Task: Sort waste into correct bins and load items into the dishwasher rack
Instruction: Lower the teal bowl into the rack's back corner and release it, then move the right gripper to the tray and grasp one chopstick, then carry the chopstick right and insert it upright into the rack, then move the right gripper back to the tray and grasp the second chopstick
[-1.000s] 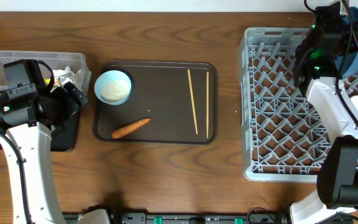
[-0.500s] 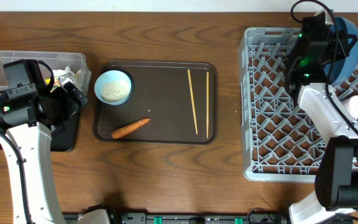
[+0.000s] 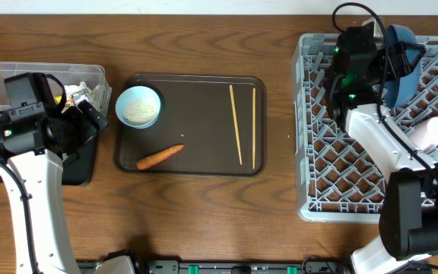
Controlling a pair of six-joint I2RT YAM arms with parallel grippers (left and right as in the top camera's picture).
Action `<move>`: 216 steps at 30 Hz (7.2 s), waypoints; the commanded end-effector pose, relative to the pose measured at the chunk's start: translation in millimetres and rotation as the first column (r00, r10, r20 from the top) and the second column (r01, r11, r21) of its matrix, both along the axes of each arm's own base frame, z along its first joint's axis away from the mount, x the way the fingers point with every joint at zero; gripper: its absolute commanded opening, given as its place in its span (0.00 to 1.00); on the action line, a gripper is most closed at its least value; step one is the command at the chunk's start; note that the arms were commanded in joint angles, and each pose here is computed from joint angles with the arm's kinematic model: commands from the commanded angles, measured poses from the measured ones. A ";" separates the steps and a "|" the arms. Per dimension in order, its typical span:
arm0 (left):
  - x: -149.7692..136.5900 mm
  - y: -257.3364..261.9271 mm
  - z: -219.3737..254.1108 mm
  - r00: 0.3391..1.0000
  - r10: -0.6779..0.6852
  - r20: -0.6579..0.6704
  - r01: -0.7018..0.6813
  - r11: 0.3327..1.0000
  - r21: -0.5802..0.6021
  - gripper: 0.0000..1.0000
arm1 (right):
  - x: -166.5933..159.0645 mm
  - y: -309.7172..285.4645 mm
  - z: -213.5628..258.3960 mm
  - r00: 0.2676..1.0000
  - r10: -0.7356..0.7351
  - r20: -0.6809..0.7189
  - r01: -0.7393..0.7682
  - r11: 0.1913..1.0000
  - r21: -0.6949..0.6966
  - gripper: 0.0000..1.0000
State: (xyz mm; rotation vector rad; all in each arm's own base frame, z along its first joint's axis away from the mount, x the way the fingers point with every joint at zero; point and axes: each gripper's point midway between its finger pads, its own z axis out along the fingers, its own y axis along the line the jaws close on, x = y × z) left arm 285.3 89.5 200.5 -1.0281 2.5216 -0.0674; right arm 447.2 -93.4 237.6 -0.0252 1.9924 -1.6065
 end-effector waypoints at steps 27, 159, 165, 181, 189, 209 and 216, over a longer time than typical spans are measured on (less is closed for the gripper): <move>-2.2 1.0 -4.4 1.000 0.016 -0.015 -0.016 1.000 -0.008 0.99 | -48.0 109.6 -43.3 0.942 0.317 0.113 -0.310 0.685 0.659 0.91; -0.2 -39.7 -24.8 0.974 -0.170 -0.152 0.180 0.982 0.051 0.98 | -48.1 258.7 -74.8 0.963 0.207 -0.173 0.124 0.232 0.965 0.01; -0.2 -39.7 -24.8 0.974 -0.170 -0.152 0.180 0.982 0.051 0.98 | -77.1 196.8 -59.1 0.962 0.092 -0.256 0.228 0.244 0.943 0.01; -0.1 -39.7 -24.7 0.974 -0.170 -0.152 0.179 0.982 0.051 0.98 | -153.8 155.9 -103.6 0.902 0.226 -0.367 0.286 0.323 0.902 0.01; -0.1 -39.7 -24.7 0.974 -0.170 -0.152 0.179 0.982 0.051 0.98 | -160.8 170.2 -137.7 0.889 0.267 -0.371 0.308 0.251 0.918 0.01; -0.1 -39.7 -24.8 0.974 -0.170 -0.152 0.179 0.982 0.051 0.98 | -94.8 216.4 -57.0 0.892 0.452 -0.026 -0.034 0.125 0.992 0.59; 0.0 -39.8 -24.7 0.974 -0.169 -0.151 0.179 0.983 0.050 0.98 | -81.4 272.1 -56.0 0.867 0.495 0.064 -0.090 0.030 0.995 0.58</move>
